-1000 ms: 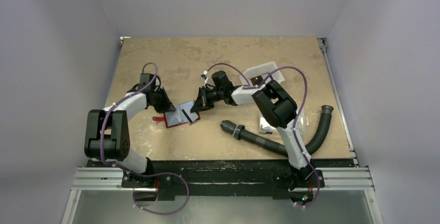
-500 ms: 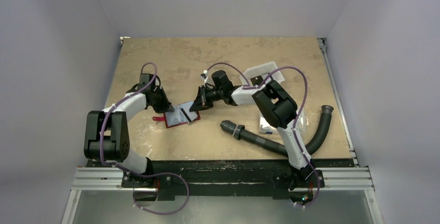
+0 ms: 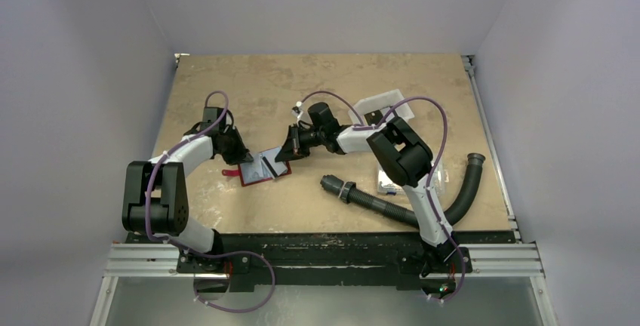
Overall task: Put the credit cards into the card holder
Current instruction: Insert the credit card into the card holder, then pick up the credit card from the storage box.
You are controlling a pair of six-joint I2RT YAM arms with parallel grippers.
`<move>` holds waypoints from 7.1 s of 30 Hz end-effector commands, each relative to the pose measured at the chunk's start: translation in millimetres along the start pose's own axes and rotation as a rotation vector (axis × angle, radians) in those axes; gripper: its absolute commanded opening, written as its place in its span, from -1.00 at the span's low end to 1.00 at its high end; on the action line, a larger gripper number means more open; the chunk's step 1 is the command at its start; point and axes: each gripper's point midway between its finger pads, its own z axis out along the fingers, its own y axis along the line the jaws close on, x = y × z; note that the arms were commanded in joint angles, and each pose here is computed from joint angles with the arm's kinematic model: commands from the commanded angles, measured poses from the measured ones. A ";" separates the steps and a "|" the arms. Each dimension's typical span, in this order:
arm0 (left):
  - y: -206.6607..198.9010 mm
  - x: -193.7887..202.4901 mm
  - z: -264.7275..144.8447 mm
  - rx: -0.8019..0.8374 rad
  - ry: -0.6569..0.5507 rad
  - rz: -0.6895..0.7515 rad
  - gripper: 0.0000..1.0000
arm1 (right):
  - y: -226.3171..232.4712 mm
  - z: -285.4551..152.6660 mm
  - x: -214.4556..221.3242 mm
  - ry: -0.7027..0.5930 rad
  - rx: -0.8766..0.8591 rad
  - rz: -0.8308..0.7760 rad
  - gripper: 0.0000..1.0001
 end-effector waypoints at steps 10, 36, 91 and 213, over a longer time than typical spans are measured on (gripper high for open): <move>58.3 29.2 3.4 -0.237 0.073 0.009 -1.00 | 34.3 -1.9 -13.3 -0.038 -0.067 -0.057 -1.00; 56.5 29.8 3.3 -0.225 0.075 0.009 -1.00 | 9.9 27.9 -38.7 -0.155 -0.052 -0.110 -1.00; 36.3 37.8 -7.6 -0.038 -0.001 -0.243 -1.00 | 40.7 91.7 14.3 -0.356 -0.074 0.015 -1.00; -394.9 58.5 84.4 1.043 -0.129 -0.008 -0.66 | -94.1 -353.8 -151.6 -0.452 0.745 -0.086 -0.43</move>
